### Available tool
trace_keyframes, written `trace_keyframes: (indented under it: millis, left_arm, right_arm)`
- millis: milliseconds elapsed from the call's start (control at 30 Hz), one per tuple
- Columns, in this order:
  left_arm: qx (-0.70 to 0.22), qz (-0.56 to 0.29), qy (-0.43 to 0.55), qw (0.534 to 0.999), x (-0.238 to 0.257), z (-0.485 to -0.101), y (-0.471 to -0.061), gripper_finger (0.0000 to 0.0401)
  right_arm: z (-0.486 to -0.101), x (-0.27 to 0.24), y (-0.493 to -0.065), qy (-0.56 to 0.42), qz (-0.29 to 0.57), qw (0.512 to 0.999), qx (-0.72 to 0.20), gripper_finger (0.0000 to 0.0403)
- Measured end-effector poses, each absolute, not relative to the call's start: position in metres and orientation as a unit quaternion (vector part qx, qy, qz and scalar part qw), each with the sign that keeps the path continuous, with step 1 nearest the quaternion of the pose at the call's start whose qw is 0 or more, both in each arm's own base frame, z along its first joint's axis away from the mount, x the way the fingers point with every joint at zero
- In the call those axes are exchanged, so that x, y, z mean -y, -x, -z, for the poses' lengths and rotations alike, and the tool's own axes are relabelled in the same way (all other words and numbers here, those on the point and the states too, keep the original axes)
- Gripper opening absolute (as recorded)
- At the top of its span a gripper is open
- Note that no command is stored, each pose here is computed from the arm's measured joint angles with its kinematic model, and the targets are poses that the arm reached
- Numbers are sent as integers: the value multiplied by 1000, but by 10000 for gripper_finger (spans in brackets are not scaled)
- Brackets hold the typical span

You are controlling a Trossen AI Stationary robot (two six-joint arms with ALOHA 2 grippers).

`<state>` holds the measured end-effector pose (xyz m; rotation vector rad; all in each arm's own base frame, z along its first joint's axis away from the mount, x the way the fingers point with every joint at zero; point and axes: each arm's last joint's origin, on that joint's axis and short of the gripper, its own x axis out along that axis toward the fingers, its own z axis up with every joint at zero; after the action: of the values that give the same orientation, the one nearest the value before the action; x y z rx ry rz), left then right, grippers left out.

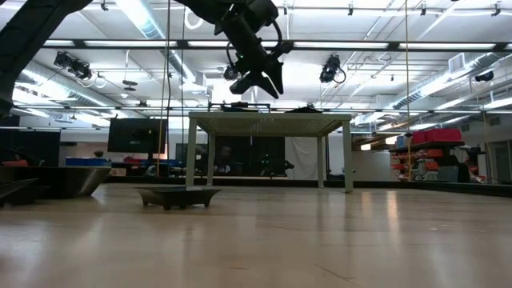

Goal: Pick & Place Mini shaped plates
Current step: Stack the leaf shaped plate on top of the leaf shaped plate on the shelf, then stack the distorted square plate on top of the distorted square plate on the shelf

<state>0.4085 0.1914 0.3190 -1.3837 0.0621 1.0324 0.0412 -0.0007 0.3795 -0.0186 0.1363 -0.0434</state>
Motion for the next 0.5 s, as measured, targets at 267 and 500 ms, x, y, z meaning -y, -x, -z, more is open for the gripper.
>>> trace_keyframes:
  millis: [267, 500]
  left_arm:
    - [-25, -459, 599, 656, -186, -319, -411, 103]
    - [-64, -428, 521, 736, -169, -339, -408, 102]
  right_arm:
    - [-380, 1, -41, 9, 21, 997, -68, 4]
    - [-379, 1, -41, 9, 22, 997, -68, 4]
